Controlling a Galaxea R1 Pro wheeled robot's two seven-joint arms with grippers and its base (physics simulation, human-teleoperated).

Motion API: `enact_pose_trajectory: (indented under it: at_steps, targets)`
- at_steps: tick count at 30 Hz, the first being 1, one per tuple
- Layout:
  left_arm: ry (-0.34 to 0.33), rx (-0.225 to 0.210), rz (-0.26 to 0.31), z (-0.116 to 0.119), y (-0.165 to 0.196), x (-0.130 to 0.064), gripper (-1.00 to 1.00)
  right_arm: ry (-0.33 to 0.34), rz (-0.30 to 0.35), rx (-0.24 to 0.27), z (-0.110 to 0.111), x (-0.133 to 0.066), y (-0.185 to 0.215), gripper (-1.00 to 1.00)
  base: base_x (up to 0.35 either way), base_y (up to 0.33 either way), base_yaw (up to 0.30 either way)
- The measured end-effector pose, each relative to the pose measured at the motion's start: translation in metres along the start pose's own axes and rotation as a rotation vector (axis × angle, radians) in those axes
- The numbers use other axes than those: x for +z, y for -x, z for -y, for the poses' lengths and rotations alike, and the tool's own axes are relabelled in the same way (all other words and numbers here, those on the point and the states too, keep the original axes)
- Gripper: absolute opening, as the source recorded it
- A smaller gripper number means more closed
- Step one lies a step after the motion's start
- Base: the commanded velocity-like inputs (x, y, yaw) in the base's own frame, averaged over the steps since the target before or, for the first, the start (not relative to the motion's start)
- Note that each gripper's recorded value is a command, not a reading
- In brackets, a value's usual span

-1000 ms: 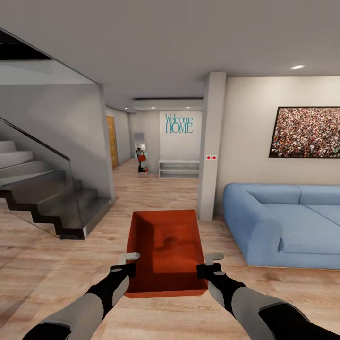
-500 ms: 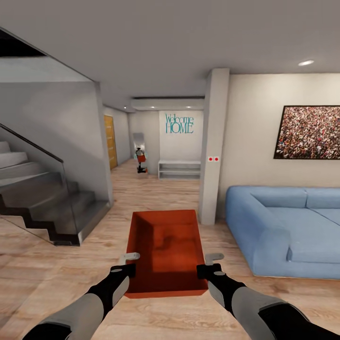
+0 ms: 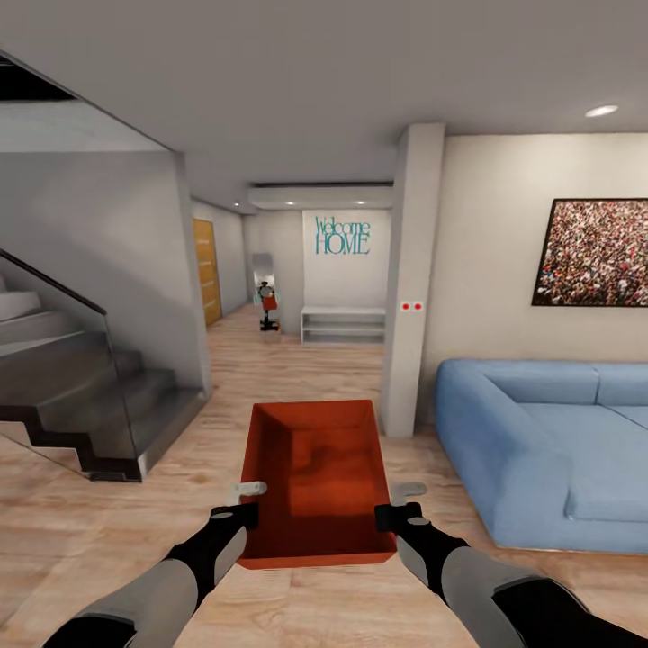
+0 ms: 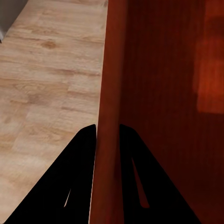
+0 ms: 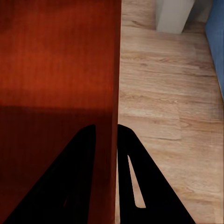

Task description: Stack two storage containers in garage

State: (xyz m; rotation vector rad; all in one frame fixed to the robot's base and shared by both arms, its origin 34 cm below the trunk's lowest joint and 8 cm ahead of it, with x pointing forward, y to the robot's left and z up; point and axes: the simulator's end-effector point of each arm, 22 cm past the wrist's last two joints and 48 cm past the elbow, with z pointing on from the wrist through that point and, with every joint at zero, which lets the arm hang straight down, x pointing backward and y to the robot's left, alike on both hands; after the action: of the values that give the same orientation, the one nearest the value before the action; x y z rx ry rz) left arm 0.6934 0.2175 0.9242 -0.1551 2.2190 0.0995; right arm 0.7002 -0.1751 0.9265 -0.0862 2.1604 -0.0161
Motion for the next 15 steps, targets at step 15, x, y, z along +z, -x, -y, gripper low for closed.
enact_pose_trajectory:
  at_steps: [15]
  targets:
    - [0.000,0.000,0.000,-0.0002,0.0000,0.0000,-1.00,0.000,-0.001,0.000,-0.0002,0.0000,0.0001,-1.00,0.323,0.000,0.148]
